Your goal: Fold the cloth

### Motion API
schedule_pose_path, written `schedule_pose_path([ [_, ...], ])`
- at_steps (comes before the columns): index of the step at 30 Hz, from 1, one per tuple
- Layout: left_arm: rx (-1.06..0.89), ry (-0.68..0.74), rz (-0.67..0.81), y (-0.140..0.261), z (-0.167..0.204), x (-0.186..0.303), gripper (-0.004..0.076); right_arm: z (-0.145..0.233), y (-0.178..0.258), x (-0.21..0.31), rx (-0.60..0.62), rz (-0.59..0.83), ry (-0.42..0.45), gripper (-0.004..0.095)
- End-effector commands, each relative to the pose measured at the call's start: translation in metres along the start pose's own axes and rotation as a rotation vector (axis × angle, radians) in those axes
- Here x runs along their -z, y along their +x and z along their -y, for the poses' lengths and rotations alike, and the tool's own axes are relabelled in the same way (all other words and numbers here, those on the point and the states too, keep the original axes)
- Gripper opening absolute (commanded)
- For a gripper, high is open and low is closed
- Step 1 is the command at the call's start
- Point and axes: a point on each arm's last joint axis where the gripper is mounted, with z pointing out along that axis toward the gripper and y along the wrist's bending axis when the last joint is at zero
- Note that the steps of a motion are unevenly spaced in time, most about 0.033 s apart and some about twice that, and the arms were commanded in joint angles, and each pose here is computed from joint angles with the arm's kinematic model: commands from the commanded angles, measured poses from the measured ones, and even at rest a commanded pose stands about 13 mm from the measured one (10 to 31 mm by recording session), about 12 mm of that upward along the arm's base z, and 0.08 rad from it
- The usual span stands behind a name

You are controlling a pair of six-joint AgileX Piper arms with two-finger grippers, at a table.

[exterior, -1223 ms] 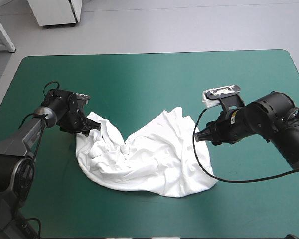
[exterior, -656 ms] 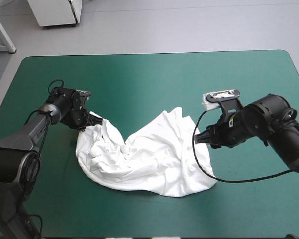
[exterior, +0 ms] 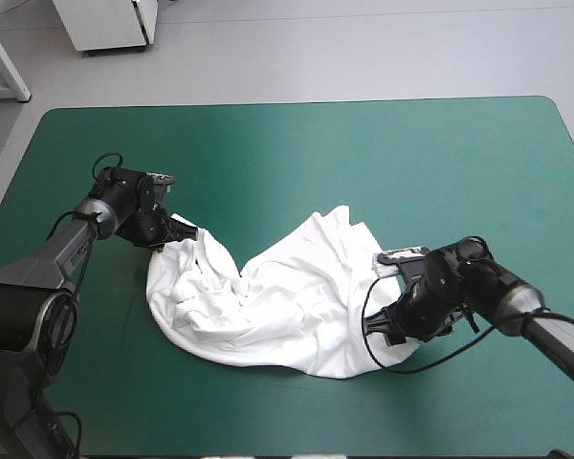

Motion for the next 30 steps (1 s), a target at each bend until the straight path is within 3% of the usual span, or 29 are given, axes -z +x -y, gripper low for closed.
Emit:
schedule_pose_path([
  [1, 0.025, 0.02, -0.01, 0.001, 0.001, -0.01, 0.0, 0.001, -0.011, -0.008, 0.04, 0.017, 0.009, 0.0515],
  [6, 0.026, 0.021, -0.011, 0.001, 0.001, -0.01, 0.0, -0.001, -0.016, -0.028, 0.029, -0.036, -0.011, 0.0463],
  [8, 0.026, 0.021, -0.011, 0.001, 0.001, -0.01, 0.0, -0.003, -0.016, -0.035, 0.038, -0.073, -0.037, 0.0336],
  [11, 0.026, 0.02, -0.013, 0.001, 0.001, -0.01, 0.0, -0.007, -0.014, -0.036, 0.063, -0.096, -0.088, -0.0023],
  [18, 0.021, 0.067, 0.034, -0.001, 0.002, 0.024, 0.0, -0.013, -0.028, 0.012, 0.079, 0.019, -0.085, -0.0019],
  [30, -0.006, 0.112, 0.411, 0.001, -0.006, 0.19, -0.0007, -0.009, -0.06, 0.177, 0.154, 0.538, 0.146, -0.0019],
])
